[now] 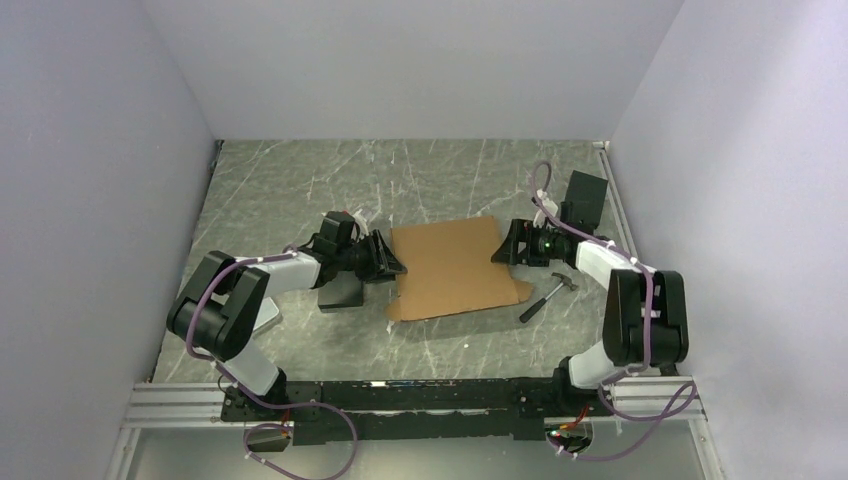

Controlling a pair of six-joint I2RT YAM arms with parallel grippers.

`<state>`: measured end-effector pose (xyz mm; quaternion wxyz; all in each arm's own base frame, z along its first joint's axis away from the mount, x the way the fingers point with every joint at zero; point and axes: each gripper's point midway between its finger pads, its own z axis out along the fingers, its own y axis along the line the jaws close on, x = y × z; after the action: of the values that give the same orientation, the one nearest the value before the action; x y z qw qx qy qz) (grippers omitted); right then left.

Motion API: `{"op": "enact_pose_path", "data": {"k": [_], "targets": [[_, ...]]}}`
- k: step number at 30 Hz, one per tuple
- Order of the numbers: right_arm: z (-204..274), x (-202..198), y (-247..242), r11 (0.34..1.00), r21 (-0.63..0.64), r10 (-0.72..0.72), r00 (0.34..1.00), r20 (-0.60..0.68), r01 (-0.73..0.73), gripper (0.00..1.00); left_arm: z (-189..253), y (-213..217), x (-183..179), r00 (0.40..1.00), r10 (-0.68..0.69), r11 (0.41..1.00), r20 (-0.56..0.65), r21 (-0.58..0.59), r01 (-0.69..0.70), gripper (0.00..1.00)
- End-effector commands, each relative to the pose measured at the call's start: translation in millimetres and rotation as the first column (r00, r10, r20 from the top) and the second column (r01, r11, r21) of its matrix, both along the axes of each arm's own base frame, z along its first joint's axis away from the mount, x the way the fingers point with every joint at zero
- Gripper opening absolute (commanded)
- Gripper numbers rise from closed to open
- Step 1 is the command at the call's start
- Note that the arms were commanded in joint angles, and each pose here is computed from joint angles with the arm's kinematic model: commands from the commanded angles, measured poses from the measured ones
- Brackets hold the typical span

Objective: Fold the paper box

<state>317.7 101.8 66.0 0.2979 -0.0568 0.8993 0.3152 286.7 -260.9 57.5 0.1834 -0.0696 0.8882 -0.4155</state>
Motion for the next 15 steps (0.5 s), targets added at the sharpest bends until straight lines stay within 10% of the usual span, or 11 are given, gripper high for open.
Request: {"op": "enact_pose_path", "data": {"k": [1, 8, 15], "targets": [[-2, 1, 8, 0.991, 0.135, 0.015, 0.997, -0.078, -0.005, 0.78, -23, 8, -10, 0.999, 0.004, 0.998, -0.042, 0.061, -0.002, 0.47], [-31, -4, -4, 0.983, 0.182, 0.01, 0.977, -0.215, 0.03, 0.46, -6, 6, -9, 1.0, -0.003, 0.999, -0.004, -0.039, 0.003, 0.63], [-46, -7, -14, 0.98, 0.187, -0.011, 0.959, -0.283, 0.066, 0.35, 12, 14, -13, 0.999, 0.016, 0.995, 0.052, -0.097, -0.01, 0.91]]}}
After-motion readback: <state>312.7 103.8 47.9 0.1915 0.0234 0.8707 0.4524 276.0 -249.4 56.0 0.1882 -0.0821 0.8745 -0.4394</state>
